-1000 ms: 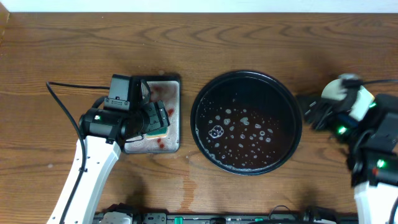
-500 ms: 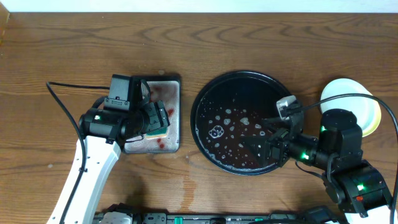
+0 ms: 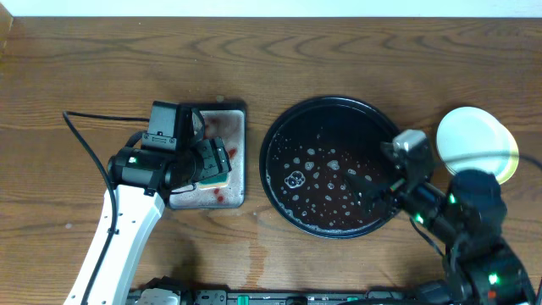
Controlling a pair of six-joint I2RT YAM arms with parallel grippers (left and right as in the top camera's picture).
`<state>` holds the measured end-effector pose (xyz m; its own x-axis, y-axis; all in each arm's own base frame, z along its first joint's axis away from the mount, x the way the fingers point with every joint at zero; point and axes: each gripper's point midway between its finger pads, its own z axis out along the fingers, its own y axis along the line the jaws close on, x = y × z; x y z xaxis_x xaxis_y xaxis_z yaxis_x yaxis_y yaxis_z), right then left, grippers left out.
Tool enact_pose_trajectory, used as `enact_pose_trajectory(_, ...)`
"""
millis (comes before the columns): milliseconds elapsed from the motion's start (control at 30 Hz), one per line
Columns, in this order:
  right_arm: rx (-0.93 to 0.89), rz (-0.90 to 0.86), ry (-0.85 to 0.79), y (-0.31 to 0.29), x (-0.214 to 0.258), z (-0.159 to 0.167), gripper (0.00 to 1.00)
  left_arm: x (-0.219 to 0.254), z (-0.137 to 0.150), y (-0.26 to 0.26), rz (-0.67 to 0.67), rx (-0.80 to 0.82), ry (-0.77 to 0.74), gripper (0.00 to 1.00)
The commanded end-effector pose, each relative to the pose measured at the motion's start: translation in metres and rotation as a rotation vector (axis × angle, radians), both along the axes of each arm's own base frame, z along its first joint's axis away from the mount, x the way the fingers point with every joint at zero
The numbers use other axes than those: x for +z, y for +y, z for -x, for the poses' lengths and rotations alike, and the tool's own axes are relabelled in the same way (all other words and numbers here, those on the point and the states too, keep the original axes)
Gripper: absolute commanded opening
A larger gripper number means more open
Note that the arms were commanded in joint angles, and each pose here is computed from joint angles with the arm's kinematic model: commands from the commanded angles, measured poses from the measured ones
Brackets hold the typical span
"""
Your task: Clean dirty plates on tray and stack at the side
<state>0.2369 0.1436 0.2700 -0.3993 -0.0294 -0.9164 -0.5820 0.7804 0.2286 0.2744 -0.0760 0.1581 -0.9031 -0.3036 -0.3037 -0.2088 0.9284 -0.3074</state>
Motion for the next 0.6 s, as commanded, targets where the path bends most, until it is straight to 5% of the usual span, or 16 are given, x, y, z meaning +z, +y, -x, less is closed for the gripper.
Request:
enact_pose_trajectory(0,-0.147,0.104,-0.105,-0.03,-0.025,-0.006,0.99,0.007,-0.003,0.0,0.003,0.001,-0.016,0.83)
enact_pose_trajectory(567,-0.268,0.016,-0.377,-0.06,-0.099,0.006,0.99,0.007,-0.003,0.0,0.003,0.001,-0.016,0.83)
